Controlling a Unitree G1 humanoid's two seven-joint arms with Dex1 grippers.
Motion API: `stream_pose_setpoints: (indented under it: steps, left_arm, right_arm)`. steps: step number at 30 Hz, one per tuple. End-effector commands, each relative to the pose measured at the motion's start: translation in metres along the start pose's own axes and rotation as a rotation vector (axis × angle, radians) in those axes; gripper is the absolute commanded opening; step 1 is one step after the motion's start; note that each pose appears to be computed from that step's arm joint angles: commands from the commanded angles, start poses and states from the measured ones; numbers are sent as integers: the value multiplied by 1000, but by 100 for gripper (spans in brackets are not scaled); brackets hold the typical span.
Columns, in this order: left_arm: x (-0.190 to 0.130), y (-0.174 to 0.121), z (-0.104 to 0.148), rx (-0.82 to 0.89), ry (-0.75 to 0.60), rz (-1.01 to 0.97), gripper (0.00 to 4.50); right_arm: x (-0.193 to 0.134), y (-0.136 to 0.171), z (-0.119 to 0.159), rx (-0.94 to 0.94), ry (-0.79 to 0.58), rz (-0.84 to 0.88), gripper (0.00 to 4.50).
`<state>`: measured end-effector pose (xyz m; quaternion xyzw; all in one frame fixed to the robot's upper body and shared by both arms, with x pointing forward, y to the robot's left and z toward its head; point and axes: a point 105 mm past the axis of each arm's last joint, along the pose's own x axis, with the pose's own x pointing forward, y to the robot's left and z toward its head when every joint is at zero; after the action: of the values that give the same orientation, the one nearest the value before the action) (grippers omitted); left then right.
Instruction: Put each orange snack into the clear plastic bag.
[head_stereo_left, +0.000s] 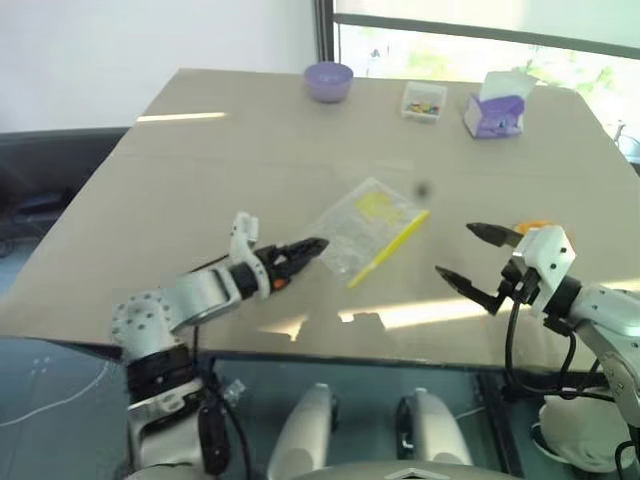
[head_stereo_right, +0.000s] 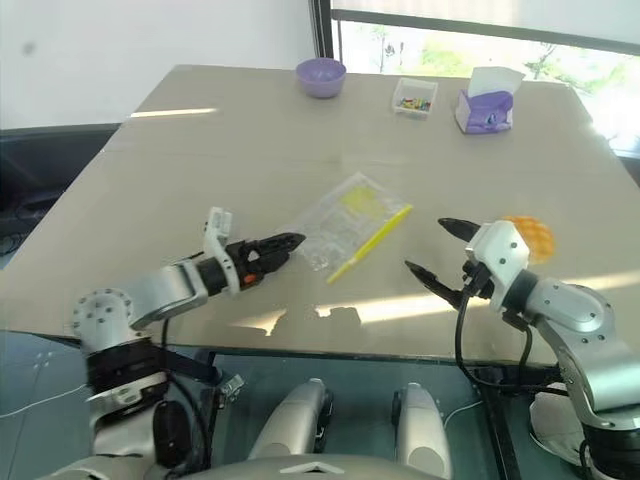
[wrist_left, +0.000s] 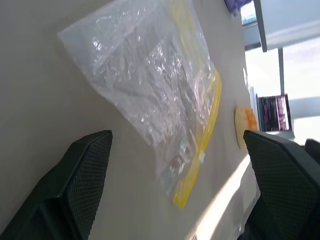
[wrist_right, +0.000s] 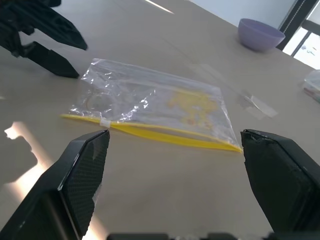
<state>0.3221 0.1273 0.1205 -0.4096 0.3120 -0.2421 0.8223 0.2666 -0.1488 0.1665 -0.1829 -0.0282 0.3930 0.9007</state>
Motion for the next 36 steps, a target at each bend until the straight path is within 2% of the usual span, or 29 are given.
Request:
stream_pose_setpoints:
  steps: [1,2,3,5,9,10,17,22,28,32,35,36]
  left_arm:
    - [23,10,-13,-109,48,114,362]
    - [25,10,-13,-120,51,131,312]
    - [28,9,-12,-137,51,142,243]
    - [33,7,-9,-170,51,144,196]
    - [40,-8,1,-240,43,80,19]
    - [40,-11,3,-258,39,65,8]
    - [28,-59,36,-346,-23,-114,8]
    - [22,-79,53,-341,-72,-136,8]
    - [19,-89,57,-363,-97,-147,8]
    - [16,-89,59,-364,-107,-141,8]
    - [13,-88,61,-359,-121,-139,0]
    - [11,-87,62,-358,-126,-136,0]
  right_arm:
    - [3,3,14,-46,-48,-18,450]
    - [3,3,14,-49,-48,-21,450]
    - [4,3,14,-50,-49,-26,450]
    - [4,3,14,-57,-47,-35,450]
    - [6,3,9,-126,-26,-62,450]
    - [8,3,7,-146,-19,-66,450]
    - [36,-1,-27,-521,130,-73,450]
    - [71,-15,-42,-728,173,-151,450]
    - [118,-24,-45,-880,152,-259,450]
    - [134,-33,-47,-861,148,-308,450]
    - [137,-39,-51,-841,154,-308,371]
    - [137,-40,-53,-840,157,-304,323]
